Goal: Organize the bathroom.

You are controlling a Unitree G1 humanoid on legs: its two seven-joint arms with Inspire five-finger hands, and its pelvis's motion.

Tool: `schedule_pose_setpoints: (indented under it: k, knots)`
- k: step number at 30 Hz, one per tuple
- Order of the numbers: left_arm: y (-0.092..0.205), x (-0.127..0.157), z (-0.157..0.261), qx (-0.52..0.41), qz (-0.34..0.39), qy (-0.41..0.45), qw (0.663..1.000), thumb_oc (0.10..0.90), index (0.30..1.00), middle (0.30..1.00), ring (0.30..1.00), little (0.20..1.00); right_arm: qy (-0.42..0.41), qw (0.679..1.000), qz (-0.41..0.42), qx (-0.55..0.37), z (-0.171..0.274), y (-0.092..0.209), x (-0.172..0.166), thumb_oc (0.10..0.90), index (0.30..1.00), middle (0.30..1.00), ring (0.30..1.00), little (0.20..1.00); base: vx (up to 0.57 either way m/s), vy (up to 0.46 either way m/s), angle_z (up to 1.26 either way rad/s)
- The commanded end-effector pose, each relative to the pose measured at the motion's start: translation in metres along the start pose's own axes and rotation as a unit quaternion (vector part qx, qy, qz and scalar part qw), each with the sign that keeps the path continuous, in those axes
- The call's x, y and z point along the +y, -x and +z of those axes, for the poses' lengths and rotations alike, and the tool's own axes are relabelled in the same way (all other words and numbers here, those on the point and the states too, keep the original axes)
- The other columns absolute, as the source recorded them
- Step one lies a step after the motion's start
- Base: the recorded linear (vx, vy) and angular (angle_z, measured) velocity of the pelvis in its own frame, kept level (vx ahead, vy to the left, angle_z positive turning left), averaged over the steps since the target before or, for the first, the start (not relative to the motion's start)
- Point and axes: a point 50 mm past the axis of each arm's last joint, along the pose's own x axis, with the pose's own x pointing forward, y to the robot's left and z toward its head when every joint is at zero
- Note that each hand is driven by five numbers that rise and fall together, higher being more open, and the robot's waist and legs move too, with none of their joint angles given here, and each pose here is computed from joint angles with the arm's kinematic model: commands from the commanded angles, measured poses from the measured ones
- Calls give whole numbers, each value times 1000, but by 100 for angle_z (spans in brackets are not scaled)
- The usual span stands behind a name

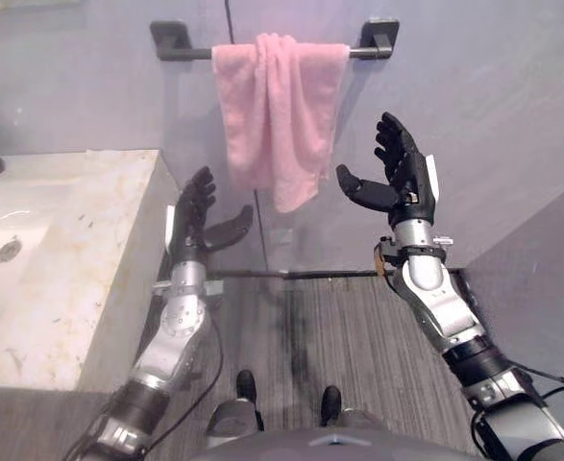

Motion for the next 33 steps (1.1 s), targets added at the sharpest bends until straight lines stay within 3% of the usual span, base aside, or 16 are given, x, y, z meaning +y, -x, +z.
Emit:
schedule_pose_setpoints:
  k: [1, 7, 19, 20, 22, 23, 24, 26, 27, 28, 30, 31, 33]
  knots:
    - [-14, -1, 40, -110, -21, 15, 994, 800, 900, 900, 900, 900, -65, 986, -9, -152, 58, -34, 5, 800, 900, 900, 900, 900, 187, 177, -13]
    - [-14, -7, 42, -103, -52, 1, 993, 800, 900, 900, 900, 900, -65, 978, -94, -174, 77, -55, -11, 800, 900, 900, 900, 900, 83, 118, 14]
    - [-12, -11, 39, -102, -54, 17, 993, 800, 900, 900, 900, 900, -84, 980, -67, -169, 84, -62, 11, 800, 900, 900, 900, 900, 76, -83, 2]
    - [-10, -12, 39, -100, -55, 17, 993, 800, 900, 900, 900, 900, -85, 980, -66, -169, 84, -61, 11, 758, 836, 836, 836, 836, 64, -37, -12]
    - [-7, -10, 36, -94, -50, 19, 994, 800, 900, 900, 900, 900, -88, 981, -61, -164, 81, -56, 14, 744, 815, 815, 815, 815, 61, -30, -11]
    - [-6, -10, 36, -93, -50, 19, 994, 800, 900, 900, 900, 900, -88, 981, -60, -163, 80, -55, 14, 756, 834, 834, 834, 834, 55, -20, -8]
    - [-4, -8, 34, -92, -48, 20, 994, 800, 900, 900, 900, 900, -87, 981, -55, -162, 79, -53, 15, 800, 900, 900, 900, 900, 37, -13, -5]
    - [-2, -7, 33, -92, -46, 18, 994, 800, 900, 900, 900, 900, -85, 982, -47, -160, 76, -50, 17, 800, 900, 900, 900, 900, 20, -7, -2]
    - [-2, -6, 33, -92, -46, 18, 995, 800, 900, 900, 900, 900, -85, 982, -47, -160, 76, -50, 17, 765, 848, 848, 848, 848, 0, 0, 0]
    - [-2, -5, 33, -91, -45, 17, 995, 800, 900, 900, 900, 900, -85, 983, -40, -158, 74, -48, 19, 632, 648, 648, 648, 648, 0, 0, 0]
    - [-2, -3, 32, -91, -43, 15, 995, 800, 900, 900, 900, 900, -84, 984, -30, -155, 73, -47, 19, 543, 514, 514, 514, 514, 15, -9, 0]
    - [-2, -3, 32, -91, -44, 15, 995, 800, 900, 900, 900, 900, -83, 984, -29, -155, 72, -47, 19, 441, 361, 361, 361, 361, 0, 0, 0]
    - [-2, -2, 33, -93, -44, 14, 995, 800, 900, 900, 900, 900, -81, 984, -27, -157, 73, -48, 19, 400, 300, 300, 300, 300, 0, 0, 0]
